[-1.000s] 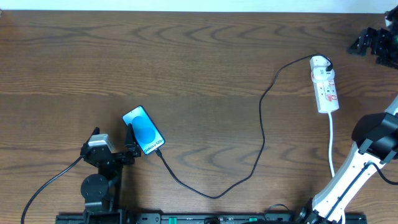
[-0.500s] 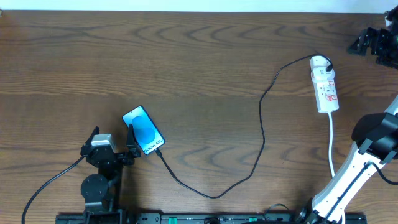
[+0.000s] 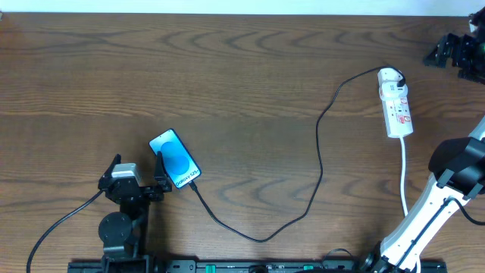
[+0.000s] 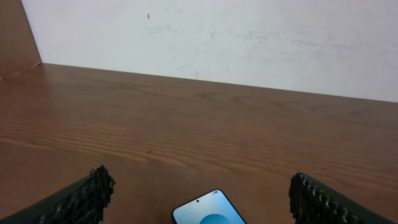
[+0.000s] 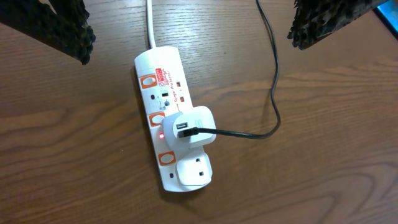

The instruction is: Plug charger to phone and switch on socket

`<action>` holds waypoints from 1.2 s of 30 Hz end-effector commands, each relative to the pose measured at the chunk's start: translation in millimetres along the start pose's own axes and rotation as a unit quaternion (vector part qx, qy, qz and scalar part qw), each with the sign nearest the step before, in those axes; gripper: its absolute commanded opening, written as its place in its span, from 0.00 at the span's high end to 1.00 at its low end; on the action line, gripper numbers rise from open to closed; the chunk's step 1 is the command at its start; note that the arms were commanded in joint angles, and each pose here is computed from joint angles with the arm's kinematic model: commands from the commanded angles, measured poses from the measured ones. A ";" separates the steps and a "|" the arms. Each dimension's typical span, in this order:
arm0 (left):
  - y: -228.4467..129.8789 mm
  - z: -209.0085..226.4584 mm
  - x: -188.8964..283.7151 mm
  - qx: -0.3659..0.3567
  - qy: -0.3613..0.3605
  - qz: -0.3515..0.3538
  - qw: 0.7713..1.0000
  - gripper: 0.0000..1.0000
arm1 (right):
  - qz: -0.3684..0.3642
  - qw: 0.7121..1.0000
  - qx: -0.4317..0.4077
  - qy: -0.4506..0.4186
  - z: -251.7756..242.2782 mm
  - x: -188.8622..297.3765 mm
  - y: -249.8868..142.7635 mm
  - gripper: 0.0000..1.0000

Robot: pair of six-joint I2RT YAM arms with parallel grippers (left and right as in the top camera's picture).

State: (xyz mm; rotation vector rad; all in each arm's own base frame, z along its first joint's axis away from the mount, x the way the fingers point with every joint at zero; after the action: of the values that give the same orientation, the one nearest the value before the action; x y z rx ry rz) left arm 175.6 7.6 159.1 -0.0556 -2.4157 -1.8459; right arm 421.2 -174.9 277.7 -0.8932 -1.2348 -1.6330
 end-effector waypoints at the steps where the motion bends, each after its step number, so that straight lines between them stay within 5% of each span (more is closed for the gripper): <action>1: -11.2 -0.5 0.0 -0.012 -0.012 0.027 0.999 0.07 | -0.007 1.000 0.004 0.000 6.7 5.2 1.6 0.01; 36: -11.7 -4.6 0.3 -0.036 -0.032 0.030 0.998 0.07 | -0.007 1.000 0.004 0.000 6.8 5.1 1.7 0.01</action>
State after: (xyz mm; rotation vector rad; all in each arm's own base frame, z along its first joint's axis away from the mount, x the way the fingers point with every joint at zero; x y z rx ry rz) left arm 175.6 5.1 159.7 -0.0882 -2.3779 -1.9203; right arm 421.2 -174.9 277.9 -0.8931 -1.2352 -1.6332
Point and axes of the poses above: each gripper's point midway between its finger pads, its own x axis back along the fingers, its own z axis along the line the jaws close on, y = z × x, the point moved 7 cm from there along x, back along the fingers, and after that the axes turned 10 degrees about x, right-handed, at the moved point
